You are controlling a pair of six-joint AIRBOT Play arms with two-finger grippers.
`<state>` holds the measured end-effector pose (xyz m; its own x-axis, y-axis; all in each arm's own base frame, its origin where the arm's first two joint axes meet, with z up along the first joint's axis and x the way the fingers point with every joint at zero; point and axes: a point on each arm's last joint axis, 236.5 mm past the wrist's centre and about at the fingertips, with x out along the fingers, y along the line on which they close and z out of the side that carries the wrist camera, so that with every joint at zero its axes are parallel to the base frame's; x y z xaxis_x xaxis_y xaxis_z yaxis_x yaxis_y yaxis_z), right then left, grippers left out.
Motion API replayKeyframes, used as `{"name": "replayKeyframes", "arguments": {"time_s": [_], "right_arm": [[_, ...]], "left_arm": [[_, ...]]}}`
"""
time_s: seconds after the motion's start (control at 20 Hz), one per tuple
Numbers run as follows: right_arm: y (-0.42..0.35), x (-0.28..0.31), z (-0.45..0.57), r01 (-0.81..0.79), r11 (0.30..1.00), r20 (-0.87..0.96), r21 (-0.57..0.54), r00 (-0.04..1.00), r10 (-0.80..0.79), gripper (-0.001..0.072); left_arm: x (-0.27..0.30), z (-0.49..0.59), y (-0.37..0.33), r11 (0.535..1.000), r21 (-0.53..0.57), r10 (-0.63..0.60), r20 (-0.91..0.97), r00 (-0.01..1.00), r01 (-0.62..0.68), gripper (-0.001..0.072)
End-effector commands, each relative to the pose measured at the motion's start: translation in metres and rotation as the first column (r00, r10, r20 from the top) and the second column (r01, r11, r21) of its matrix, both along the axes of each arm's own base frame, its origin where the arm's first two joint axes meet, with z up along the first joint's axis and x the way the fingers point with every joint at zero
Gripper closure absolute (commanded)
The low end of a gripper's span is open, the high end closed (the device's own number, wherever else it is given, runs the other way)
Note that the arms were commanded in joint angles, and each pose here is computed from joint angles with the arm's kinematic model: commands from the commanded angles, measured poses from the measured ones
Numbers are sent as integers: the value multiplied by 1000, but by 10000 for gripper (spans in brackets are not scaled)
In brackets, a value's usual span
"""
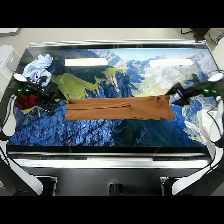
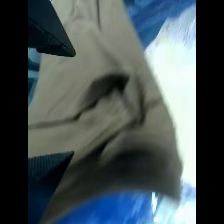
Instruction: Fold the clothes and pants, and hang the long-sleeved shirts on hangers.
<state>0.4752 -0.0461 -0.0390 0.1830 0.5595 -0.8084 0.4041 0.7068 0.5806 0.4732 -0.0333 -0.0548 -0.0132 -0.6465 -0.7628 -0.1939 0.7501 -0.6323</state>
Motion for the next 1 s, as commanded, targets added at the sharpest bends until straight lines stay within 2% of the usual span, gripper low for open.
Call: {"name": "replayKeyframes", "arguments": {"time_s": [0.0,0.15,0.3,0.4,0.55,0.6,0.7,0.75,0.8,0.85,0.9,0.95], "right_arm": [[-58,-61,-17,8,997,-197,-72,980,-23,0],[-51,-61,-43,-7,999,-185,-41,983,-1,-2],[-15,-43,-57,-6,993,-135,120,991,22,-2],[9,-34,-59,-36,981,-102,188,993,56,-2],[38,-22,-60,-89,979,-61,184,993,102,8],[47,-21,-61,-105,978,-59,180,991,118,33],[66,-21,-60,-142,973,-63,180,986,155,222],[75,-22,-56,-161,970,-62,180,983,175,376],[82,-23,-50,-181,968,-54,174,980,193,588],[86,-22,-42,-187,969,-46,163,979,197,667],[90,-20,-30,-200,968,-23,150,978,206,668],[96,-18,-15,-212,968,6,134,977,213,668]], "left_arm": [[-6,39,25,1000,0,27,24,999,-27,49],[-8,73,24,999,18,33,81,996,-35,50],[-11,103,3,999,36,-4,145,989,-1,50],[-14,117,-17,998,44,-46,176,983,38,50],[-20,128,-51,993,51,-118,203,972,110,51],[-21,130,-64,990,53,-142,213,967,133,51],[-21,131,-93,982,57,-186,236,954,178,52],[-21,131,-109,978,59,-209,254,945,200,52],[-21,131,-128,968,66,-251,285,925,242,53],[-21,129,-146,956,74,-292,316,903,283,56],[-22,128,-166,945,81,-325,345,881,317,66],[-19,123,-187,941,86,-335,369,867,326,160]]}}
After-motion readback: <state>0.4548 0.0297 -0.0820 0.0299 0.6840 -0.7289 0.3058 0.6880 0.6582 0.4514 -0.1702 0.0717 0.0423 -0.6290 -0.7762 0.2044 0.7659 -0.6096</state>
